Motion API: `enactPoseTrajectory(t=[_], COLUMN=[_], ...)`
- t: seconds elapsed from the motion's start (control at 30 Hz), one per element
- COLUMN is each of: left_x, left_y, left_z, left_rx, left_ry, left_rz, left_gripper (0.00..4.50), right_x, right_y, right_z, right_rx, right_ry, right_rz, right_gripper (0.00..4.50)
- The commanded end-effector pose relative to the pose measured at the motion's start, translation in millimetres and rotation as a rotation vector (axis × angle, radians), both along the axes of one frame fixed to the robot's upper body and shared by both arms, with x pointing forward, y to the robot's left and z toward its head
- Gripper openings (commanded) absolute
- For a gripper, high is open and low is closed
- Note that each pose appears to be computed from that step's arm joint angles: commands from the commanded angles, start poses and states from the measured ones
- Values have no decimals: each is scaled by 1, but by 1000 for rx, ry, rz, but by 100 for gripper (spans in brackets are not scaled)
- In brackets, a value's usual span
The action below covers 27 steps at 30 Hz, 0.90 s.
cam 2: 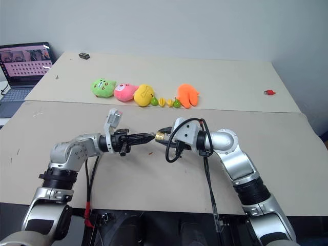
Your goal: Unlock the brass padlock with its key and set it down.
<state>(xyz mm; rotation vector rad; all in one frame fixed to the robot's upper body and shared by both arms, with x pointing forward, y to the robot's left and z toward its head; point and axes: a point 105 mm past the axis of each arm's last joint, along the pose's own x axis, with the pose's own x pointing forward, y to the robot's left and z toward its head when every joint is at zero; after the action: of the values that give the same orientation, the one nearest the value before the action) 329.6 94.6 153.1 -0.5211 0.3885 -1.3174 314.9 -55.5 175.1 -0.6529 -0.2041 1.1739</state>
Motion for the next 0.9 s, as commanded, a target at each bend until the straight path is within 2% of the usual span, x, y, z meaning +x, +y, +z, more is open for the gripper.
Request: enactPoseTrajectory(t=[0.03, 0.4, 0.63, 0.77, 0.83, 0.87, 0.9], left_x=[15, 16, 16, 19, 21, 20, 20], left_y=[14, 14, 15, 15, 14, 13, 13], left_z=[25, 25, 24, 23, 20, 20, 19], left_rx=[-91, -93, -106, -123, -86, -80, -67], left_ry=[13, 17, 109, 143, 122, 114, 120], left_rz=[88, 104, 89, 99, 110, 103, 103], left_gripper=[2, 2, 2, 97, 186, 208, 208], right_x=[-8, -9, -9, -9, -10, -10, -10], right_y=[1, 2, 2, 3, 3, 3, 3], right_z=[9, 9, 7, 7, 7, 7, 7], right_rx=[13, 11, 9, 12, 11, 12, 12], right_ry=[-28, -22, -18, -18, -17, -16, -15], right_rz=[35, 40, 41, 40, 41, 42, 41], right_gripper=[93, 93, 93, 93, 93, 93, 93])
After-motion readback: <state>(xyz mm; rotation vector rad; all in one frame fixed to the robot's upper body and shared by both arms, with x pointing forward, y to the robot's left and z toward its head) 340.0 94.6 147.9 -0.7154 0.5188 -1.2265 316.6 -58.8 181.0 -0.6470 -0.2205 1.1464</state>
